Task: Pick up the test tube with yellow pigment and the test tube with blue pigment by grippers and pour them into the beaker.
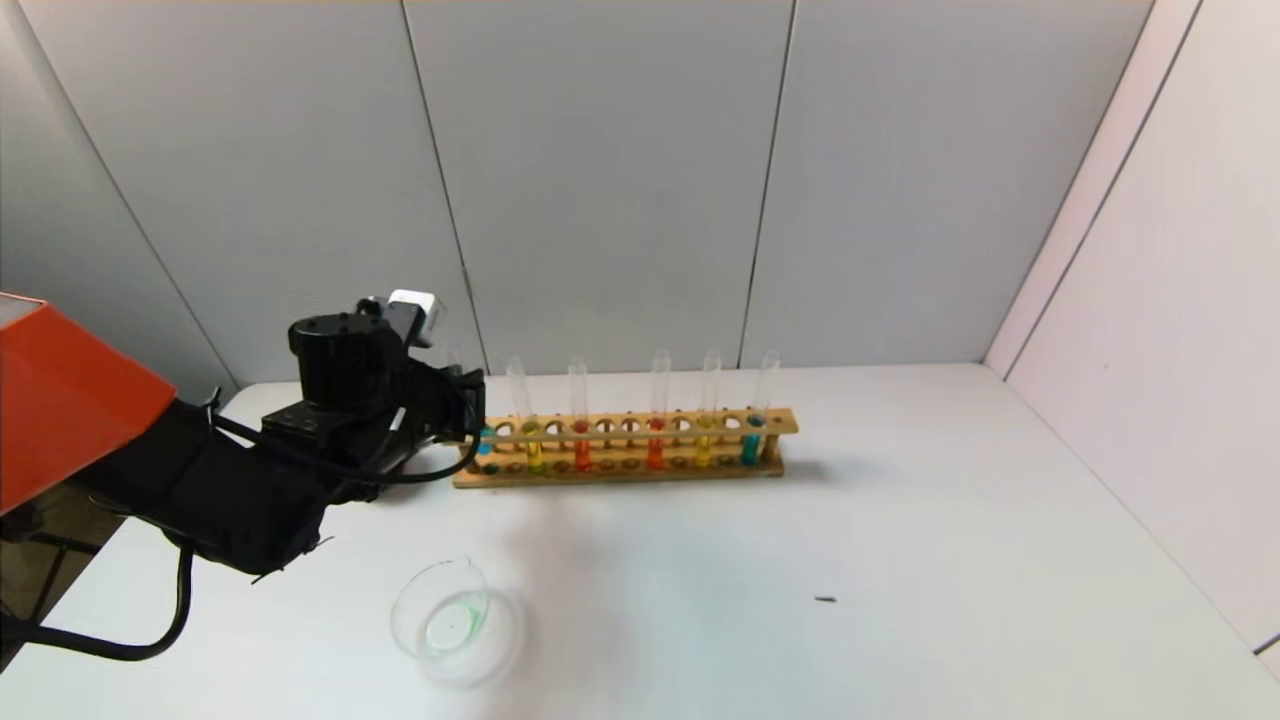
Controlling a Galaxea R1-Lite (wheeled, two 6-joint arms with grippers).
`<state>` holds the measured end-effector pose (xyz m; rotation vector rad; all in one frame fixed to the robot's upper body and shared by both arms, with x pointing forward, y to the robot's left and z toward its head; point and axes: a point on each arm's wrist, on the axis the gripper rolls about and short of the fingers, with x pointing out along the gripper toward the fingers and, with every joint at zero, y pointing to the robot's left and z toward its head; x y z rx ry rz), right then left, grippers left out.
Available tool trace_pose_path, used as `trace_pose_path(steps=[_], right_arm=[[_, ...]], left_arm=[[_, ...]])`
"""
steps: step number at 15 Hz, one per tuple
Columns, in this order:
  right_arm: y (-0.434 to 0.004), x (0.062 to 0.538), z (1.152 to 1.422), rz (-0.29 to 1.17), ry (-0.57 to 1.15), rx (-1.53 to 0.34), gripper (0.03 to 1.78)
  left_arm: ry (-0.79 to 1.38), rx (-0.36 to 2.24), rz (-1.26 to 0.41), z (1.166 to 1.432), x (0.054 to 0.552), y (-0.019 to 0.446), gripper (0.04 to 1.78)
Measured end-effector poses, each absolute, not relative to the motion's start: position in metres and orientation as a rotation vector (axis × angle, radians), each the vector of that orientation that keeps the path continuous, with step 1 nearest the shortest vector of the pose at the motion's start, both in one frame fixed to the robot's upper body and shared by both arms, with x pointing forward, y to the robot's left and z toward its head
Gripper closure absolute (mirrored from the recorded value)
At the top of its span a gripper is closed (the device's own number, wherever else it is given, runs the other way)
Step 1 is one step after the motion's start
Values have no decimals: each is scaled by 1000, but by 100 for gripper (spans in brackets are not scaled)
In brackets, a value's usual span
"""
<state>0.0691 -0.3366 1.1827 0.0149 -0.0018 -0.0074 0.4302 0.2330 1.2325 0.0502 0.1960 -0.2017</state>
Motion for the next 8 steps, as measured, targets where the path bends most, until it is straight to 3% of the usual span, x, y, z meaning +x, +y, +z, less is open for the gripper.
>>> trace_pose_path(steps=[8], right_arm=[[-337,69,1183,-8,-2,15,11]], left_arm=[[143,84,-191,1262,431,228,151]])
